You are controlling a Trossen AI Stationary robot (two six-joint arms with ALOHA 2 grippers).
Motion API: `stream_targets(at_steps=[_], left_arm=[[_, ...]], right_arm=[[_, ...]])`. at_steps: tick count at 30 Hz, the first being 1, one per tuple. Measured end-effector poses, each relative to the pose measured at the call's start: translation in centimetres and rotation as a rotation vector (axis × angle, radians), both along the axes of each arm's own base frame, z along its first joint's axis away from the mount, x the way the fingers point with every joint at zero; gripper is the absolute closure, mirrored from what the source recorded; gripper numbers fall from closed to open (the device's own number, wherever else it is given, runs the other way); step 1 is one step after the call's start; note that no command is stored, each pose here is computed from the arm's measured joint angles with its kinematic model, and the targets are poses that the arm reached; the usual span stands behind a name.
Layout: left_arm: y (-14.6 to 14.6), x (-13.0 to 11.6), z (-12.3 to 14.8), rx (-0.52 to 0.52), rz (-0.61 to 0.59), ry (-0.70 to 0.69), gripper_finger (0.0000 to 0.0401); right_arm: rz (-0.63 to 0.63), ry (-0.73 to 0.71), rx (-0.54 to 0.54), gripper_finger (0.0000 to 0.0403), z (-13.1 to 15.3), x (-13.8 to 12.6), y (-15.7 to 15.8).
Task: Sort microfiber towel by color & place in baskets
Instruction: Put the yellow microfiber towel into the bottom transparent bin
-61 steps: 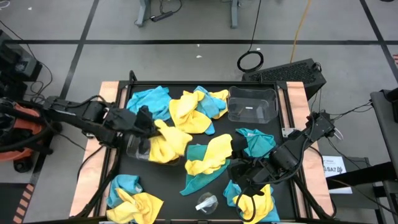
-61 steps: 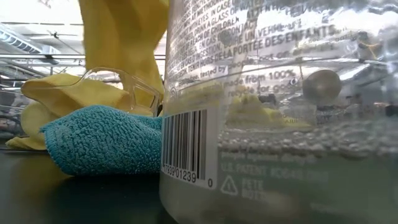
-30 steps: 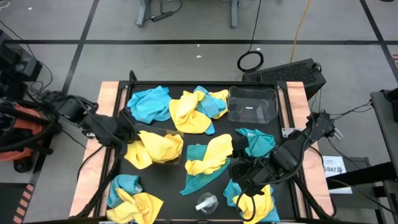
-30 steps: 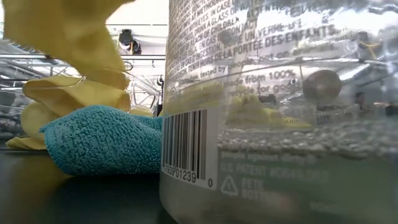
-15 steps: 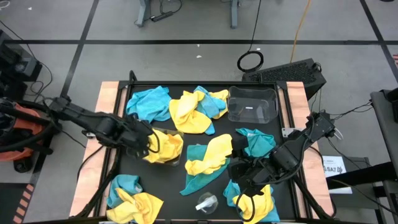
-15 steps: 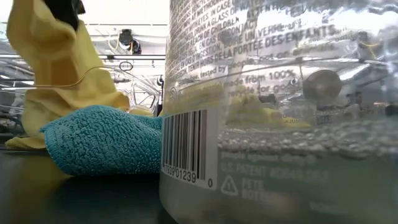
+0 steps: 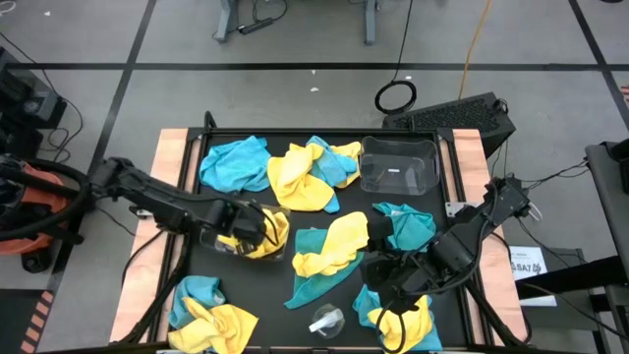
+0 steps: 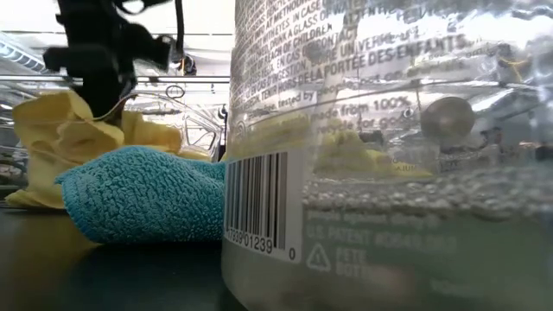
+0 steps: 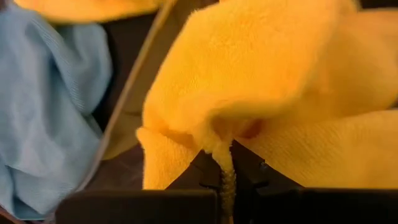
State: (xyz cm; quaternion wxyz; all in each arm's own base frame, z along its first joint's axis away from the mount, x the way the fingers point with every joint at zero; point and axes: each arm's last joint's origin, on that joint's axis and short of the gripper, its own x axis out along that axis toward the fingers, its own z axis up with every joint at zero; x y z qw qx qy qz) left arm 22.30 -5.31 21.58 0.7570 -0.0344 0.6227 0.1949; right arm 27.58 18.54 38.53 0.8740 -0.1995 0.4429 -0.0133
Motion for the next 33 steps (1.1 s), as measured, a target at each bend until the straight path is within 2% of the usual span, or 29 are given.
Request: stream_targets(at_steps=[5,10,17,22,27,30,33], left_arm=[[-0.1,0.4,-2.6,0.001,-0.016,0.081,0.039],[-0.3,1.1,-4.4,-0.022,-0.047,0.091,0.039],[-0.4,1.4,-4.7,-0.032,-0.066,0.085,0.0376],[-0.4,1.5,-3.9,-0.037,-0.068,0.048,0.0308],[-0.6,1.7,-1.7,-0.097,-0.074,0.008,0.0236],[-0.7,1.6,0.4,-0.122,-0.077,-0.039,0.021],[-0.6,1.3,2.6,-0.136,-0.081,-0.09,0.0201]], right_arm=[[-0.007,-0.002,0.005,0.0206,0.0,0.0,0.0],[-0.009,-0.003,0.006,0.0206,0.0,0.0,0.0],[-0.012,-0.005,0.009,0.0206,0.0,0.0,0.0],[-0.012,-0.005,0.009,0.0206,0.0,0.0,0.0],[-0.012,-0.004,0.008,0.0206,0.0,0.0,0.0],[-0.01,-0.001,0.006,0.0206,0.0,0.0,0.0],[-0.009,-0.001,0.005,0.0206,0.0,0.0,0.0]])
